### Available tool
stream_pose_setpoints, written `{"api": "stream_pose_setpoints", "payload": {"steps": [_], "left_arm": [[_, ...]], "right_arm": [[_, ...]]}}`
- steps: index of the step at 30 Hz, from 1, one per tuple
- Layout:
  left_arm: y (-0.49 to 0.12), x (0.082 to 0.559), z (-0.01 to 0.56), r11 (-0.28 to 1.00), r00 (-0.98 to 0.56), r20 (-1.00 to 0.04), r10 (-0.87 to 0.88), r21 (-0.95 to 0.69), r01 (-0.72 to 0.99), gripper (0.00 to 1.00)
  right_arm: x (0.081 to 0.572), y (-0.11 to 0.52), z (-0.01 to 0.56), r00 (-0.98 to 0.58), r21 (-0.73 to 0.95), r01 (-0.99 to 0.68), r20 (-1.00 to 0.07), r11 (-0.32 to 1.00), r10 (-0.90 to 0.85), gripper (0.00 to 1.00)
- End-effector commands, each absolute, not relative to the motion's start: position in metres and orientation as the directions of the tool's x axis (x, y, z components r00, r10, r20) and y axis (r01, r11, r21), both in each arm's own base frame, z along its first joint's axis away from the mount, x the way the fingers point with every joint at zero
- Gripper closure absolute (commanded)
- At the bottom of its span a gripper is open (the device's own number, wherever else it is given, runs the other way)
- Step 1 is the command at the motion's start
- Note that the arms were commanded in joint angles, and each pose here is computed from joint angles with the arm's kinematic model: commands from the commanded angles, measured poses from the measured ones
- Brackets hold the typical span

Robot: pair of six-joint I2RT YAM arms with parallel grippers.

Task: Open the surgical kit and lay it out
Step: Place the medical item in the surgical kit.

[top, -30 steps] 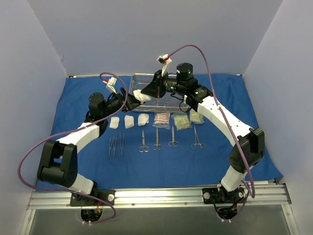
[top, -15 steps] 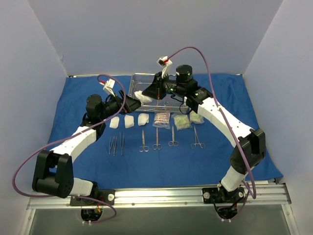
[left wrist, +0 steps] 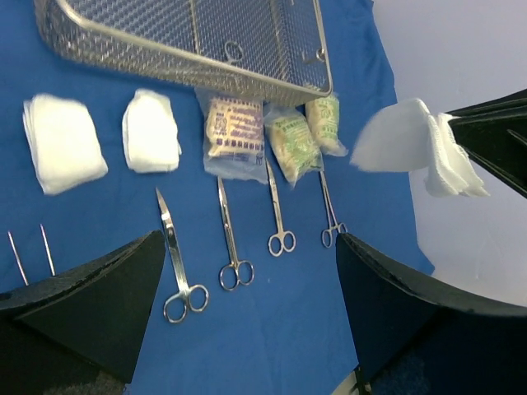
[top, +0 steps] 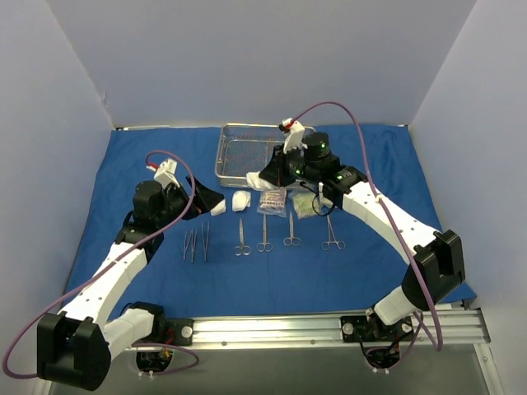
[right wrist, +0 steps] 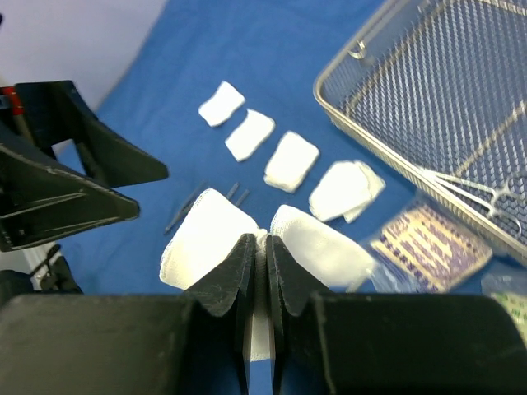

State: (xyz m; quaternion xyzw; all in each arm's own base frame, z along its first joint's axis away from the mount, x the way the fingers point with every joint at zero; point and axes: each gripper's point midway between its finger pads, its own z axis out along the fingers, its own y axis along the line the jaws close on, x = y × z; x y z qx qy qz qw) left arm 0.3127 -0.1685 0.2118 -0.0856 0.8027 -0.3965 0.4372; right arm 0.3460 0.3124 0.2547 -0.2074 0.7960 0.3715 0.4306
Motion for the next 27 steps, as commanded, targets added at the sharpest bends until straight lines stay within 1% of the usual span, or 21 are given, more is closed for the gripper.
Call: {"api": "stream_pose_setpoints", "payload": {"steps": [1, 3, 4, 5, 6, 8, 10, 17, 23, 27], "left_arm": [[-0.17, 0.302, 0.207, 0.635, -0.617, -0.607, -0.5, -0.742, 0.215, 0.06], [-0.184, 0.291, 0.215, 0.56, -0.65, -0.581, -0.489, -0.781, 0.277, 0.06], [-0.188, 0.291, 0.221, 0.53, -0.643, -0.586, -0.493, -0.789, 0.313, 0.06], [-0.191, 0.289, 0.224, 0.497, -0.656, -0.56, -0.507, -0.811, 0.308, 0.06], [-0.193, 0.288, 0.228, 0.481, -0.659, -0.551, -0.513, -0.82, 0.311, 0.06], [-0.196, 0.286, 0.24, 0.441, -0.649, -0.548, -0.528, -0.83, 0.342, 0.06], [-0.197, 0.284, 0.251, 0.415, -0.638, -0.546, -0.543, -0.835, 0.362, 0.06], [-0.191, 0.283, 0.272, 0.396, -0.599, -0.533, -0.597, -0.846, 0.358, 0.06], [-0.192, 0.289, 0.265, 0.417, -0.608, -0.53, -0.592, -0.846, 0.332, 0.06], [-0.197, 0.287, 0.269, 0.408, -0.613, -0.536, -0.581, -0.843, 0.351, 0.06]], "right_arm": [[0.339, 0.318, 0.257, -0.51, 0.379, -0.667, -0.86, 0.642, -0.023, 1.0], [0.337, 0.322, 0.254, -0.512, 0.377, -0.669, -0.858, 0.641, -0.03, 1.0], [0.338, 0.323, 0.253, -0.51, 0.369, -0.663, -0.859, 0.651, -0.032, 1.0], [0.334, 0.326, 0.249, -0.514, 0.361, -0.662, -0.857, 0.657, -0.046, 1.0], [0.335, 0.326, 0.245, -0.512, 0.345, -0.65, -0.857, 0.677, -0.055, 1.0], [0.328, 0.335, 0.241, -0.505, 0.329, -0.667, -0.86, 0.669, -0.08, 1.0], [0.328, 0.339, 0.231, -0.509, 0.31, -0.655, -0.855, 0.689, -0.1, 1.0], [0.318, 0.359, 0.223, -0.497, 0.293, -0.678, -0.858, 0.674, -0.127, 1.0], [0.308, 0.373, 0.239, -0.468, 0.316, -0.716, -0.879, 0.623, -0.092, 1.0], [0.303, 0.38, 0.245, -0.457, 0.323, -0.74, -0.885, 0.59, -0.089, 1.0]]}}
